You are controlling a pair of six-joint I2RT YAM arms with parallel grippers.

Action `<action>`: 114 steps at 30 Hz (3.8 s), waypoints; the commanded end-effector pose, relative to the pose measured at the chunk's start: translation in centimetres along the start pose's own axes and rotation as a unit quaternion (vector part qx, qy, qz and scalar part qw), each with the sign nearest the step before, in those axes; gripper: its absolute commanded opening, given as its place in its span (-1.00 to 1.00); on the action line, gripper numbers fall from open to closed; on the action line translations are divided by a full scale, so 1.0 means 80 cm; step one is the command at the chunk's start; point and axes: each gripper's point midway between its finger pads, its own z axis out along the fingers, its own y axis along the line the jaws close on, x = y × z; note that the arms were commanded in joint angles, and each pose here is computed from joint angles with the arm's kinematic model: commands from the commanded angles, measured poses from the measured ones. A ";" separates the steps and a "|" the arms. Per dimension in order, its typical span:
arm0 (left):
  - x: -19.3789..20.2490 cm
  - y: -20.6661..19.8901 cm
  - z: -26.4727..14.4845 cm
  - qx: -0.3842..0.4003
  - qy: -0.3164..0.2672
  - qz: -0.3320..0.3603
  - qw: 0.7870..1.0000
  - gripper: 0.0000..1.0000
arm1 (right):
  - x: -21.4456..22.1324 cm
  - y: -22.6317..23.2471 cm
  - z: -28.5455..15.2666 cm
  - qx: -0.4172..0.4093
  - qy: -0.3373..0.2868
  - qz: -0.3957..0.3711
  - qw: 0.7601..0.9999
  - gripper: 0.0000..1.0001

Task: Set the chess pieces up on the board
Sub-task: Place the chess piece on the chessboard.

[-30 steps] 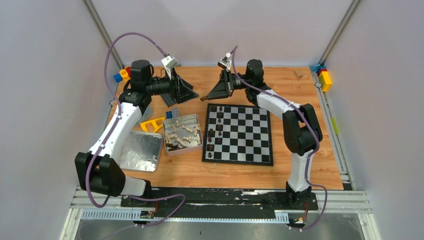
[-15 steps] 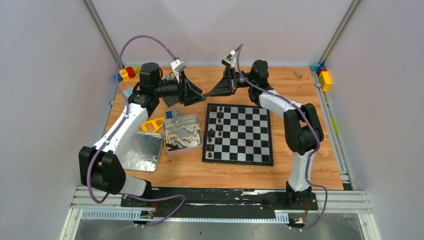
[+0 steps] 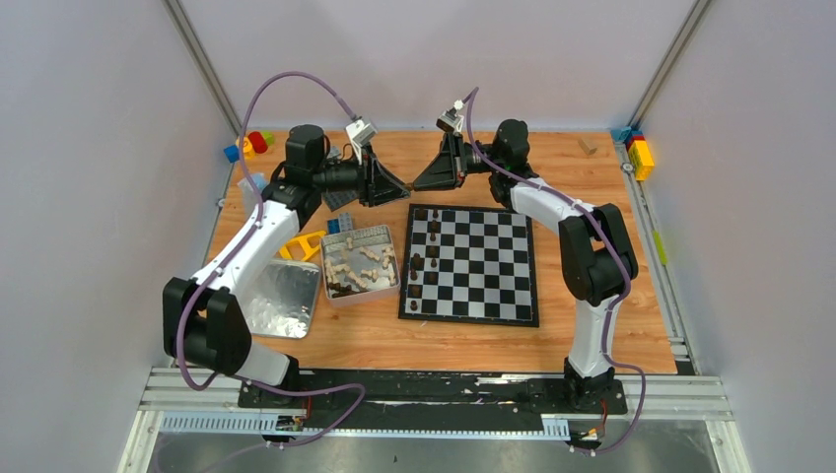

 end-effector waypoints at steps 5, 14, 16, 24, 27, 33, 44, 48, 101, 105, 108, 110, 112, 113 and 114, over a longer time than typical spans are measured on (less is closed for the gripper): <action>-0.019 -0.007 0.004 0.011 -0.009 0.029 0.999 -0.38 | -0.003 0.012 0.000 -0.007 -0.008 -0.026 1.000 -1.00; -0.021 -0.005 0.006 0.014 -0.005 0.027 1.000 -0.59 | -0.002 0.009 -0.001 -0.004 -0.007 -0.026 1.000 -1.00; -0.022 -0.006 0.007 0.016 -0.004 0.028 0.999 -0.65 | 0.000 0.009 0.000 -0.004 -0.006 -0.026 1.000 -1.00; -0.022 -0.007 0.007 0.022 0.003 0.028 0.999 -1.00 | 0.004 0.004 0.004 -0.003 0.003 -0.024 1.000 -0.77; -0.017 -0.008 0.005 0.022 0.012 0.033 0.999 -1.00 | 0.003 0.004 0.002 0.001 0.005 -0.028 1.000 -0.41; 0.011 -0.008 -0.006 0.007 0.055 0.059 0.997 -1.00 | -0.009 0.002 -0.015 0.016 -0.006 -0.048 0.999 0.11; 0.071 0.023 -0.009 -0.050 0.194 0.073 0.977 -1.00 | -0.044 0.004 -0.101 0.088 -0.069 -0.127 0.986 0.20; 0.089 0.042 0.001 -0.064 0.256 0.051 0.963 -1.00 | -0.047 0.003 -0.138 0.123 -0.095 -0.154 0.976 0.18; 0.203 0.169 0.096 -0.169 0.517 0.061 0.837 -0.96 | 0.019 -0.027 -0.247 0.201 -0.136 -0.181 0.953 0.10; 0.204 0.169 0.099 -0.168 0.517 0.062 0.837 -0.96 | 0.019 -0.027 -0.247 0.200 -0.136 -0.180 0.954 0.09; 0.207 0.167 0.101 -0.165 0.520 0.065 0.836 -0.96 | 0.019 -0.028 -0.247 0.199 -0.136 -0.178 0.954 0.09; 0.209 0.167 0.102 -0.165 0.522 0.066 0.834 -0.96 | 0.019 -0.028 -0.247 0.200 -0.136 -0.178 0.954 0.09; 0.211 0.167 0.102 -0.164 0.524 0.066 0.833 -0.95 | 0.019 -0.028 -0.247 0.200 -0.136 -0.177 0.954 0.09; 0.212 0.167 0.102 -0.165 0.525 0.066 0.832 -0.95 | 0.019 -0.029 -0.247 0.200 -0.136 -0.176 0.954 0.09; 0.213 0.167 0.102 -0.165 0.527 0.066 0.831 -0.94 | 0.019 -0.029 -0.247 0.200 -0.136 -0.176 0.954 0.09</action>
